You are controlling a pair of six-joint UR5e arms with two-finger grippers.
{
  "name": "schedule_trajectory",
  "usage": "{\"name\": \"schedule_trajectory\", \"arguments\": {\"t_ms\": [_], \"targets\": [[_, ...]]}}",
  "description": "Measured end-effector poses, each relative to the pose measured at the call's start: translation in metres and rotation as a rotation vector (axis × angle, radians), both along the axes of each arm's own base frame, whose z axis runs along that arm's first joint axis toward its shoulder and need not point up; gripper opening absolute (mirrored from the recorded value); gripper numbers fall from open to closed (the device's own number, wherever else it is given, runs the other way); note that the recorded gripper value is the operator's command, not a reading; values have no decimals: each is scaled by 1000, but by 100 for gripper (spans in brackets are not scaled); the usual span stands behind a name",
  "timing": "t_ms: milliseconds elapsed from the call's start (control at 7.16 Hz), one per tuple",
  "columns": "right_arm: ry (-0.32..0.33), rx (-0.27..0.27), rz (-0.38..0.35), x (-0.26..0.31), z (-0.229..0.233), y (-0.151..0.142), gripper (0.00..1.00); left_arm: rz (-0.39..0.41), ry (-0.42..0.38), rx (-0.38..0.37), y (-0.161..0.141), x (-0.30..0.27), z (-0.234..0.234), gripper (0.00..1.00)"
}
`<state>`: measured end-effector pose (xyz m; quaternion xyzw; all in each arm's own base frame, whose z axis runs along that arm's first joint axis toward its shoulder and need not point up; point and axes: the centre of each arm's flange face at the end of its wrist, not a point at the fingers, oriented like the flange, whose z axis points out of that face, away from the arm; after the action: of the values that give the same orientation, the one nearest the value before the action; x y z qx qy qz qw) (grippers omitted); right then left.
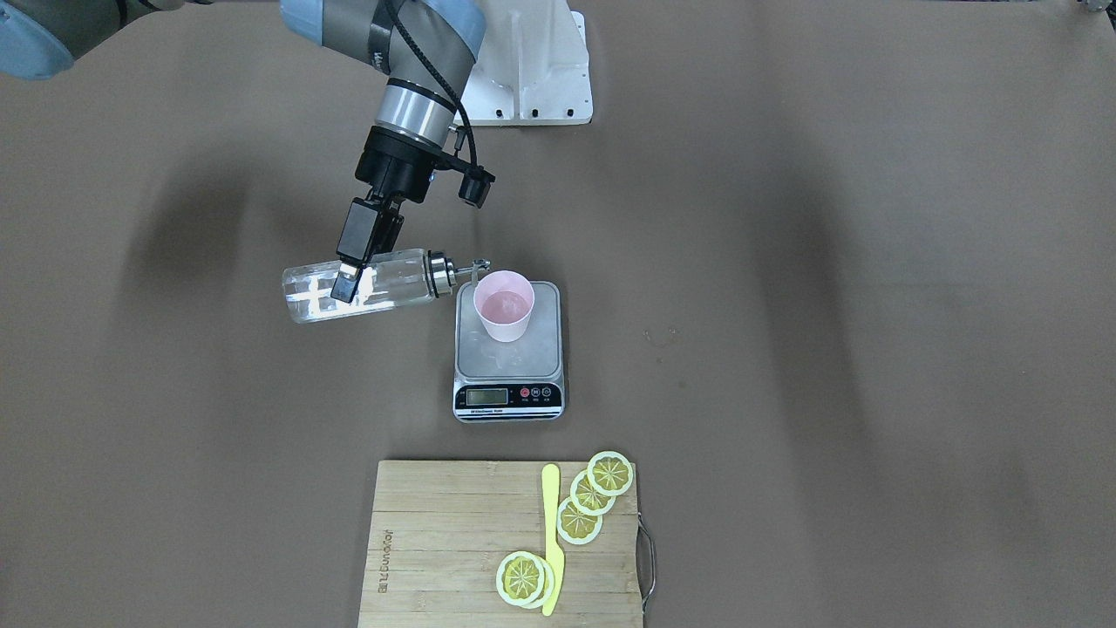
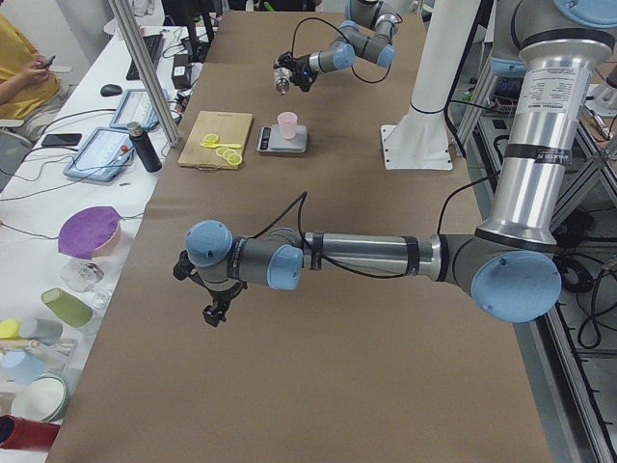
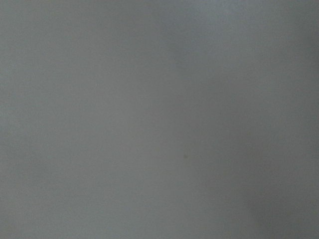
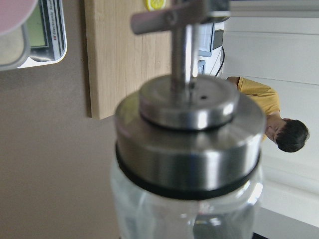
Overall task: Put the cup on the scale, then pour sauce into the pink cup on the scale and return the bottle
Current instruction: 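Turn the bottle upright and carry it back to its spot with the right gripper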
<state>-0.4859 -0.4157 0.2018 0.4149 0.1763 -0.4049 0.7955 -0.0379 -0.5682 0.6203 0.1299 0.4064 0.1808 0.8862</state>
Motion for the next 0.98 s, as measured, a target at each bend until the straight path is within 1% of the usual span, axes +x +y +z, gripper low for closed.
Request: {"name": "schedule_trajectory", "arguments": {"t_ms": [140, 279, 559, 698, 977], "targets": [[-90, -21, -7, 23, -14, 2, 4, 0, 0, 5, -3, 0, -4, 99], [-228, -47, -7, 47, -24, 4, 4, 0, 5, 10, -5, 0, -8, 99], [-524, -86, 8, 73, -8, 3, 4, 2, 18, 13, -9, 2, -13, 99], [-668, -119, 18, 81, -1, 0, 4, 0, 20, 13, -10, 2, -15, 99], [-930, -192, 59, 98, 9, -7, 4, -12, 23, 22, -20, 3, -28, 99]]}}
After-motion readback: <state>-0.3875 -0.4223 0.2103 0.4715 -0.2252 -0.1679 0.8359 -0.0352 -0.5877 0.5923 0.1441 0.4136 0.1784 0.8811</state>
